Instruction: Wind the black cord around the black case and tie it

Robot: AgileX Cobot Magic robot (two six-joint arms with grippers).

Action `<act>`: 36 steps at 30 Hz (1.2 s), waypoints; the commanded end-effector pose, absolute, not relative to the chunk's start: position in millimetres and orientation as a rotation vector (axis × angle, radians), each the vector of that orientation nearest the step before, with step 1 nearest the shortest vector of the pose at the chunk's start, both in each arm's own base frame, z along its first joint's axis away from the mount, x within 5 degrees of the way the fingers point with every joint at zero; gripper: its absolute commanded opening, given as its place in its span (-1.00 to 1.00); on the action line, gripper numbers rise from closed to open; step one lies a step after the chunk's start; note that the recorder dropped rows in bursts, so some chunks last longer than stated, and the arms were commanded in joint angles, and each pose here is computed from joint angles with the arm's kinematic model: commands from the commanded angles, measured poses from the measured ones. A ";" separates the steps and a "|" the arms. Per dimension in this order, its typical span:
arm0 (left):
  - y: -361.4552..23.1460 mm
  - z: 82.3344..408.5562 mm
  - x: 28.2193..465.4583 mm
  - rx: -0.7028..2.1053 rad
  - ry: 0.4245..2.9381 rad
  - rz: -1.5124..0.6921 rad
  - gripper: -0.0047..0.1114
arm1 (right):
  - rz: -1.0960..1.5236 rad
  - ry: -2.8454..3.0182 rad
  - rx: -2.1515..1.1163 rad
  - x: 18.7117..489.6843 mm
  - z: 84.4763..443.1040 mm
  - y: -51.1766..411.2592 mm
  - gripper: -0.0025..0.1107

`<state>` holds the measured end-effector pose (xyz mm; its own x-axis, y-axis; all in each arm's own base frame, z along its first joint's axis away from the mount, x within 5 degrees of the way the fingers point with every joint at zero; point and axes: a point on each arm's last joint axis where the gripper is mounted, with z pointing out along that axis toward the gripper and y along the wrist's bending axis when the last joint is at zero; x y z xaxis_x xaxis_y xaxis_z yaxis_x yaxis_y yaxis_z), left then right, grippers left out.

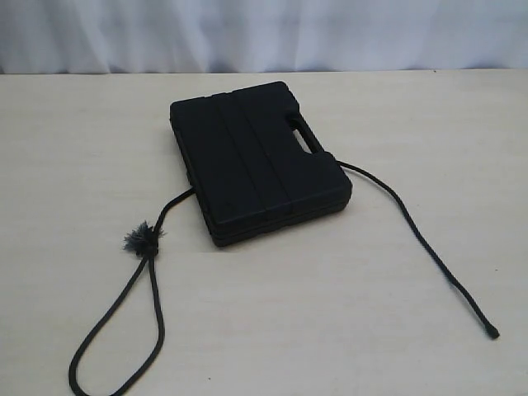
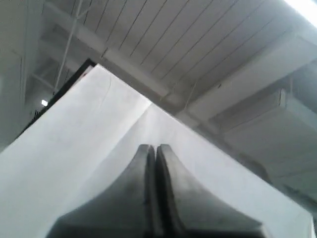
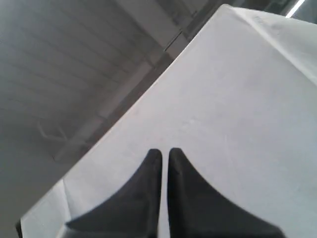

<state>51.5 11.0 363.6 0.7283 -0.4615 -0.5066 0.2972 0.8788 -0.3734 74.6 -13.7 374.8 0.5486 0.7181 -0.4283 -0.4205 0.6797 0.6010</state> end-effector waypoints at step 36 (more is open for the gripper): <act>-54.6 239.5 341.4 0.559 2.663 -0.235 -0.19 | 0.206 2.660 -0.712 474.8 175.5 135.5 -0.12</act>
